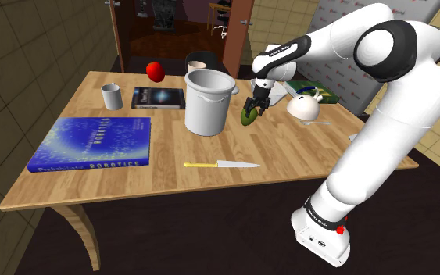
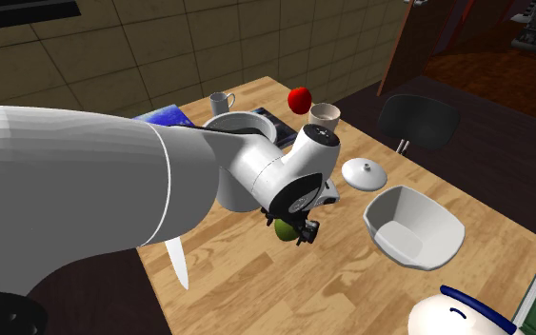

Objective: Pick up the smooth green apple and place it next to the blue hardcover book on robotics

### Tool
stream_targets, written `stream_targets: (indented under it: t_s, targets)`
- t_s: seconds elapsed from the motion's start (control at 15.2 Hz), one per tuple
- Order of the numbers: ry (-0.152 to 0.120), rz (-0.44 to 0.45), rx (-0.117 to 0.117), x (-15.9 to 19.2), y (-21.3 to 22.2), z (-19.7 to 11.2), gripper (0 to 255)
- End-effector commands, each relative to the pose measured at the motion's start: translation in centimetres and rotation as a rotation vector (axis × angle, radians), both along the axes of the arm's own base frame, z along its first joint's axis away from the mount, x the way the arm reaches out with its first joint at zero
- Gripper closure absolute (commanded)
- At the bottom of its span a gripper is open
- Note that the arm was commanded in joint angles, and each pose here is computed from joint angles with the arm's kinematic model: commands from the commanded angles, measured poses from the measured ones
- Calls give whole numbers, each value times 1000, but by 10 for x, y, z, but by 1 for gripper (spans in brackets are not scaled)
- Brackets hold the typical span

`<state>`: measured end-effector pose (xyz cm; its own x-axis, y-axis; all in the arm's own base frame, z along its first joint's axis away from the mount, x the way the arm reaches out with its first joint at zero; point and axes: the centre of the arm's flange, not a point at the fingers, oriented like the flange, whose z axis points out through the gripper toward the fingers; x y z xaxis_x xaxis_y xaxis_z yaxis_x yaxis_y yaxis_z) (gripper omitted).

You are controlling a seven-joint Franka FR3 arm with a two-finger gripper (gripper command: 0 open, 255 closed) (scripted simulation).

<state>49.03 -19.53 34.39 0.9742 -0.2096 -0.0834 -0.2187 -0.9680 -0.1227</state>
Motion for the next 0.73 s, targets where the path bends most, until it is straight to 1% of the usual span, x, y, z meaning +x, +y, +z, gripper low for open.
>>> stream_targets:
  t_s: [0.0, 0.59, 0.66]
  targets:
    - [0, 0, 0, 0, 0, 0, 255]
    - [0, 0, 0, 0, 0, 0, 255]
    - [0, 0, 0, 0, 0, 5, 255]
